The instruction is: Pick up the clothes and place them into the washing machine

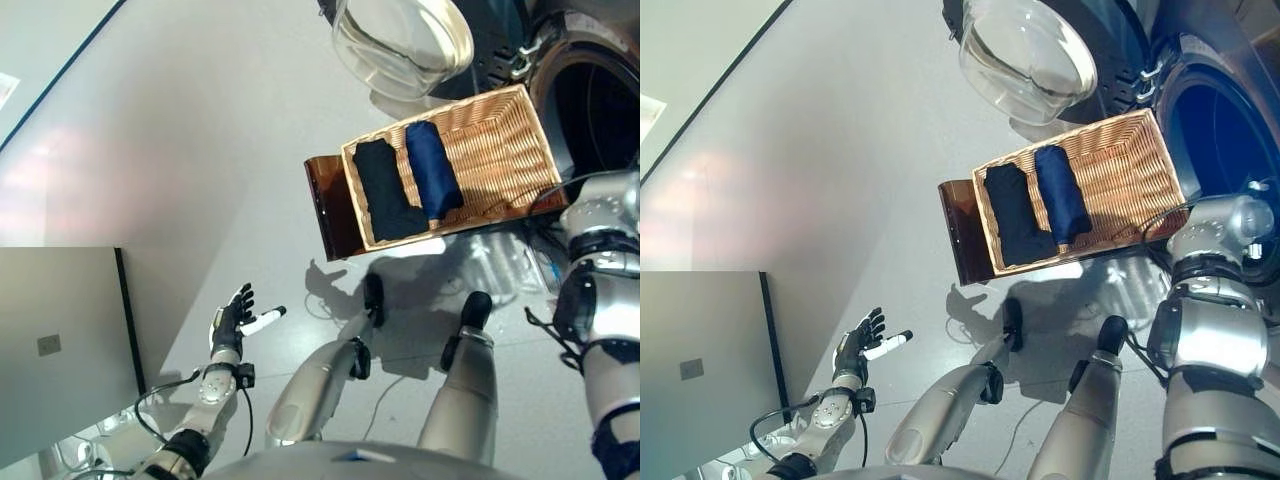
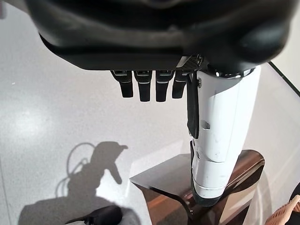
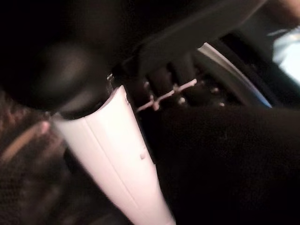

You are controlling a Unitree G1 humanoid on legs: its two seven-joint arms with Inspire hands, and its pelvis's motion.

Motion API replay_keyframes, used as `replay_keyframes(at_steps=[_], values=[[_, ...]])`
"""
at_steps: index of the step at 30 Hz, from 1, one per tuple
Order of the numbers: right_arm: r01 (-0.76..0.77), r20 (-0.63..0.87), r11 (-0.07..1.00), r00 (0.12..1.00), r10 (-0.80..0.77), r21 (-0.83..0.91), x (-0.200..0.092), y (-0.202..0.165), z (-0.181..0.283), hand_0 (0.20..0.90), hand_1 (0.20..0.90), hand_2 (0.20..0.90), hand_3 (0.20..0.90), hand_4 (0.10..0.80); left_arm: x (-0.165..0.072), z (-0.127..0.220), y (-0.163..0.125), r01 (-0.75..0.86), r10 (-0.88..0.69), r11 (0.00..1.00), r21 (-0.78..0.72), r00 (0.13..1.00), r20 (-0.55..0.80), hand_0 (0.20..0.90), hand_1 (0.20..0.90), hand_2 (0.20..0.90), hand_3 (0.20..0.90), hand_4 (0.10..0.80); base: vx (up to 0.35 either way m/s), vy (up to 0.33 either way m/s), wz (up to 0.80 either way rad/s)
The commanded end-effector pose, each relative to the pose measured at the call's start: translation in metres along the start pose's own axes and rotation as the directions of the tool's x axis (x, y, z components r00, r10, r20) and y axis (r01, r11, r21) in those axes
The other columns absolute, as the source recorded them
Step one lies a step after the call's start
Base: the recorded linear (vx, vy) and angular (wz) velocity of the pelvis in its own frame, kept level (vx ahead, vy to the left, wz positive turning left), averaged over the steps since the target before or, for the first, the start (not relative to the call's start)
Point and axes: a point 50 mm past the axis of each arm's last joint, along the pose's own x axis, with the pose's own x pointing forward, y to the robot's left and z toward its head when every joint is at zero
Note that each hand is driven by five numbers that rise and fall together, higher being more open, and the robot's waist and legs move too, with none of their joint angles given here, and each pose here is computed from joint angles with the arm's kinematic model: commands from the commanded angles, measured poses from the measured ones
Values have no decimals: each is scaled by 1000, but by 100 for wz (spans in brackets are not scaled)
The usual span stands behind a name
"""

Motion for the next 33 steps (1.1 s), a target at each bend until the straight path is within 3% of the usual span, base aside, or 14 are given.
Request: replay_keyframes(at_steps=[1, 5, 9, 10, 11, 12, 13, 14, 16, 17, 33], values=[[-294, 423, 956, 866, 266, 0, -9, 67, 128, 200, 200, 200, 200, 300, 2, 9, 38, -118, 119, 993, -6, 991, 60, 900, 900, 900, 900, 800, 101, -37, -13], [-302, 437, 951, 848, 299, -65, -17, 81, 134, 200, 200, 200, 200, 300, 1, 8, 39, -129, 130, 991, -25, 990, 57, 900, 900, 900, 900, 800, 24, -45, -2], [-213, 443, 951, 847, 294, -224, -17, 85, 129, 200, 200, 200, 200, 300, -1, 6, 40, -135, 135, 991, -8, 989, 59, 900, 900, 900, 900, 800, 29, -50, -1], [-117, 449, 932, 851, 272, -342, -12, 82, 126, 812, 812, 812, 812, 737, -1, 6, 43, -151, 151, 988, 2, 987, 54, 900, 900, 900, 900, 800, -3, -27, 4], [-118, 450, 932, 850, 273, -342, -13, 83, 126, 900, 900, 900, 900, 800, -1, 6, 42, -151, 151, 989, 0, 987, 54, 900, 900, 900, 900, 800, -26, -43, 5], [34, 462, 743, 802, 379, -668, -12, 88, 125, 900, 900, 900, 900, 800, 2, 8, 49, -181, 180, 983, 18, 982, 53, 900, 900, 900, 900, 800, -36, -45, 3], [191, 500, 583, 752, 430, -790, -14, 91, 127, 900, 900, 900, 900, 800, 3, 11, 50, -187, 186, 982, 13, 981, 60, 900, 900, 900, 900, 800, -36, -45, 3], [191, 501, 583, 750, 432, -789, -14, 92, 127, 900, 900, 900, 900, 800, 3, 11, 49, -186, 185, 982, 11, 981, 60, 900, 900, 900, 900, 800, -14, -27, 4], [186, 444, 485, 745, 497, -855, -17, 95, 113, 900, 900, 900, 900, 800, 2, 16, 46, -172, 172, 985, -9, 981, 86, 900, 900, 900, 900, 800, -5, -32, 5], [152, 442, 531, 759, 477, -834, -18, 96, 112, 900, 900, 900, 900, 800, 1, 16, 45, -168, 169, 986, -12, 982, 89, 900, 900, 900, 900, 800, 0, 0, 0], [60, 329, 531, 840, 430, -845, -13, 79, 71, 900, 900, 900, 900, 800, 3, 11, 44, -185, 185, 983, -6, 981, 59, 900, 900, 900, 900, 800, 0, 0, 0]])
